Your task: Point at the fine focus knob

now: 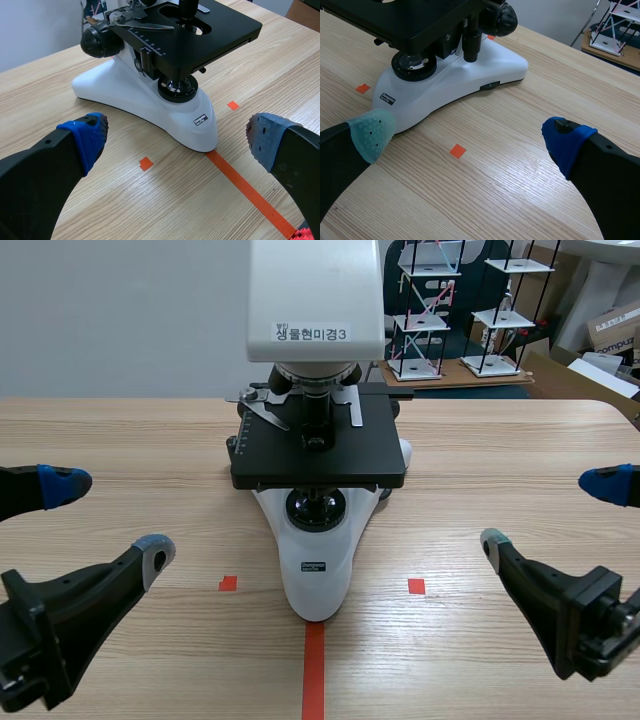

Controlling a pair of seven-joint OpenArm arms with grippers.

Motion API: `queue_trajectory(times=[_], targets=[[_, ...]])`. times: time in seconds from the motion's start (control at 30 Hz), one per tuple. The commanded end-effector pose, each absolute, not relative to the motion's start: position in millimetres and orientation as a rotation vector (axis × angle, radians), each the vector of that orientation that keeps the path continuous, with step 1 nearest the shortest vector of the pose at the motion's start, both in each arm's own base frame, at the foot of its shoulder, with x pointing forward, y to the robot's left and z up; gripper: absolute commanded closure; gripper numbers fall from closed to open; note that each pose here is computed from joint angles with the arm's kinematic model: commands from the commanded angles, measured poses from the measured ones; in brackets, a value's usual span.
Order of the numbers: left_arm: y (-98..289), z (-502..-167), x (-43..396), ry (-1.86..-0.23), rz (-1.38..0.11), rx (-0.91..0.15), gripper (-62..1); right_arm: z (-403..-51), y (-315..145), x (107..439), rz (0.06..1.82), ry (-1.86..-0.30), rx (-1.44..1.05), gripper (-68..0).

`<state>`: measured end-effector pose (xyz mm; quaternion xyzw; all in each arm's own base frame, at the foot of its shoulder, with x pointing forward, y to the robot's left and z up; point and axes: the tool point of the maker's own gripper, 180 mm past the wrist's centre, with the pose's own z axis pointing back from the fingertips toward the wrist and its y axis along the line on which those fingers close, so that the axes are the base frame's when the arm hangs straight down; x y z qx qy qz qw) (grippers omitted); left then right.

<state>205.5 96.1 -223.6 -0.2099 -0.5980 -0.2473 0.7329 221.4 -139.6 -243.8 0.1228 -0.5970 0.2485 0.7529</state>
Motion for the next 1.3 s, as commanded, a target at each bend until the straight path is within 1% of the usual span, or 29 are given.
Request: queue_trajectory(times=[0.0,0.07,0.13,0.2,0.37,0.43,0.63,0.67,0.9,1.27], targets=[[96,-219,206,-1.336,-0.526,-0.472,-58.1,-236,-140,225,0.535,-1.334,0.269,-65.0],[96,-219,206,-1.336,-0.526,-0.472,-58.1,-236,-140,225,0.535,-1.334,0.269,-62.7],[96,-219,206,-1.336,-0.526,-0.472,-58.1,-236,-140,225,0.535,-1.334,0.269,-56.9],[96,-219,206,-1.336,-0.526,-0.472,-58.1,-236,-140,225,0.535,-1.334,0.269,-49.8],[96,-219,206,-1.336,-0.526,-0.472,-58.1,-237,-140,225,0.535,-1.333,0.269,-28.0],[96,-219,206,-1.336,-0.526,-0.472,-58.1,-237,-140,225,0.535,-1.333,0.269,-20.3],[96,-219,206,-1.336,-0.526,-0.472,-58.1,-236,-142,227,0.526,-1.337,0.254,-1.4],[96,-219,206,-1.336,-0.526,-0.472,-58.1,-236,-145,228,0.517,-1.339,0.238,0.1],[96,-221,206,-1.326,-0.528,-0.469,-58.1,-235,-153,237,0.509,-1.358,0.200,0.1],[96,-222,205,-1.318,-0.529,-0.466,-58.1,-256,-193,263,0.438,-1.373,0.128,0.1]])
